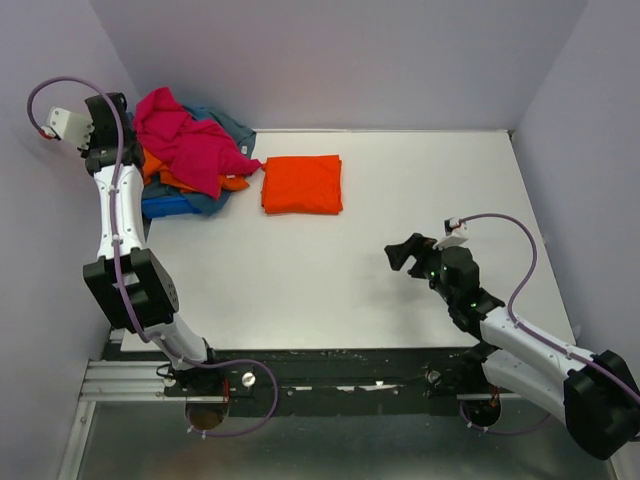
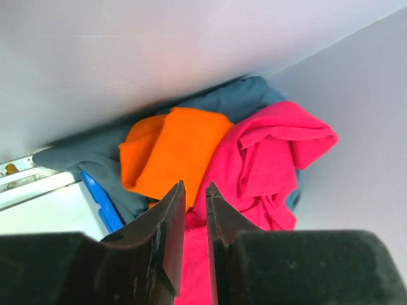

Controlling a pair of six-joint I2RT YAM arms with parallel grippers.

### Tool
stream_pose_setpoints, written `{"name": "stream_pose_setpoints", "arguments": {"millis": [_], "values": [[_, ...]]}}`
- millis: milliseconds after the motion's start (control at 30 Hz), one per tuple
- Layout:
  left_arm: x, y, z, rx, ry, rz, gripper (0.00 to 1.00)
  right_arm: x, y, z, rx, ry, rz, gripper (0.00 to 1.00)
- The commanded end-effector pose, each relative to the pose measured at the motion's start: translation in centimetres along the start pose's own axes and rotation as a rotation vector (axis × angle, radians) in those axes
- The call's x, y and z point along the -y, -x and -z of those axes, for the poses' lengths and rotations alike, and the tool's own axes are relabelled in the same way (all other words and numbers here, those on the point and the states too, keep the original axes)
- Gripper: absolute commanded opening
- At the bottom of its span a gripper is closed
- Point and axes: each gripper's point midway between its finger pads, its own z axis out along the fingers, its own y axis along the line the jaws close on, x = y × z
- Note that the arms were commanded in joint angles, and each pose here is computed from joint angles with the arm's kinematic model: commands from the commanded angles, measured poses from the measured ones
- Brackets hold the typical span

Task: Fold and stack the t-shirts

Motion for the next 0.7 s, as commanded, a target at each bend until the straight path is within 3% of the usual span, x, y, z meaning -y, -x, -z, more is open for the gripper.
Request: {"name": "stream_pose_setpoints", "arguments": {"millis": [0, 67, 133, 400, 600, 667], "values": [[-5.2, -5.7, -3.3, -0.148, 0.101, -0.034, 0.30, -0.4, 1.0, 0.1, 0.019, 0.001, 0.005, 1.00], [-6.1, -7.5, -4.0, -0.185, 0.106, -0.026, 0.34, -0.4, 1.1, 0.2, 0.027, 0.002, 0.006, 1.00], [-7.3, -9.3, -4.9, -0.236, 0.126, -0.024, 0.47, -0.4, 1.2, 0.2, 0.028, 0.001, 0.008, 1.00], [-9.2, -11.9, -7.9, -0.284, 0.187, -0.012, 0.43, -0.5, 0.9, -0.1, 0.009, 0.003, 0.007, 1.00], [-9.7, -13.3, -10.1, -0.317, 0.214, -0.052, 0.52, -0.5, 0.8, -0.1, 0.007, 0.003, 0.005, 1.00], [-9.9, -14.1, -10.7, -0.329, 0.220, -0.057, 0.60, -0.5, 0.7, -0.2, 0.003, 0.004, 0.007, 1.00]]}}
